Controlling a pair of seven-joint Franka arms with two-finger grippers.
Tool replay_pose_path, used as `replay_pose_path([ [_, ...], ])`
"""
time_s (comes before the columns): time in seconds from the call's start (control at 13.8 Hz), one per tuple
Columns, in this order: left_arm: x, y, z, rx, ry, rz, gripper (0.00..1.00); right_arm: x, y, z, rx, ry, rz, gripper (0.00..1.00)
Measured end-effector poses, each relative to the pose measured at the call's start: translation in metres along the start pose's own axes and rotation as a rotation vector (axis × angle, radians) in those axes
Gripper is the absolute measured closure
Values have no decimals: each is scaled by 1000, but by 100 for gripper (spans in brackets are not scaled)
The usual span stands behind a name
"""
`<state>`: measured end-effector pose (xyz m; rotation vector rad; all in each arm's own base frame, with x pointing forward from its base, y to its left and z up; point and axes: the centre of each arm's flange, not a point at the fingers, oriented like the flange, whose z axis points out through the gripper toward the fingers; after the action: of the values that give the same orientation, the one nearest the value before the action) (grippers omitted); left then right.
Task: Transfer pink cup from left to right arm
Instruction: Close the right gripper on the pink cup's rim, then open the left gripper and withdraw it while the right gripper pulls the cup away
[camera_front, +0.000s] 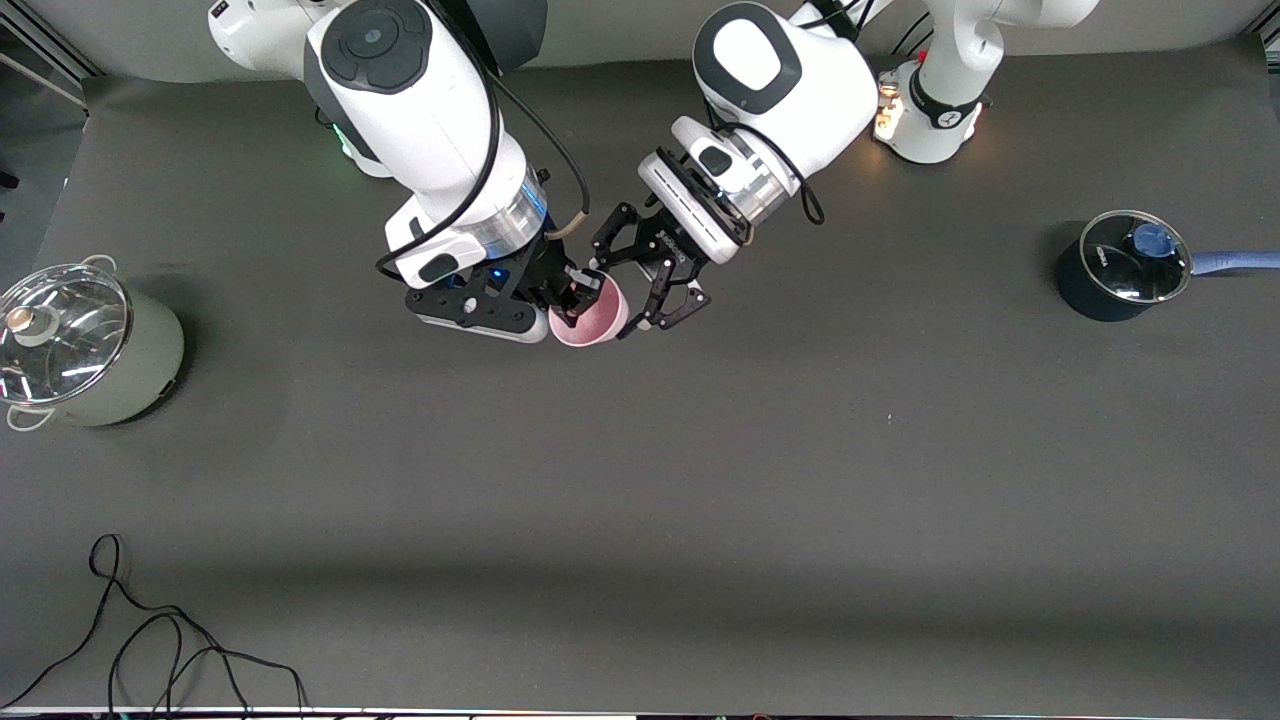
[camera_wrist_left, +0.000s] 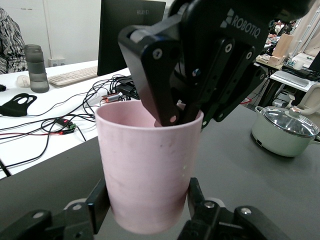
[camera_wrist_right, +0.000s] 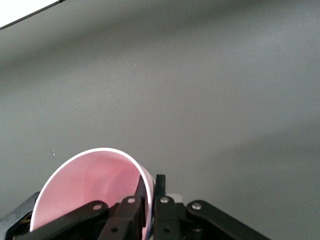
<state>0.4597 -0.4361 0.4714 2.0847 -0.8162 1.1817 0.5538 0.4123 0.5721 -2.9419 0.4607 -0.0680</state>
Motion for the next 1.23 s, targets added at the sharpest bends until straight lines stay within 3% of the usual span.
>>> replay_pose_path([
  [0.14, 1, -3, -1, 9, 2, -4, 27, 1, 1, -2, -3, 3, 2, 93],
  [0.36, 3, -9, -3, 26, 7, -9, 0, 15, 12, -9, -5, 22, 27, 94],
  [0.58, 5, -9, -3, 28, 10, -10, 0, 23, 26, -32, -1, 34, 25, 94],
  [0.8, 6, -12, -6, 49, 14, -44, 0, 49, 76, -63, -50, -1, -35, 94],
  [1.01, 8, -42, -18, 163, 27, -136, 0, 93, 161, -87, -117, -74, -175, 94],
  [1.23, 13, -111, -41, 281, 57, -217, 0, 140, 246, -80, -159, -127, -304, 94],
])
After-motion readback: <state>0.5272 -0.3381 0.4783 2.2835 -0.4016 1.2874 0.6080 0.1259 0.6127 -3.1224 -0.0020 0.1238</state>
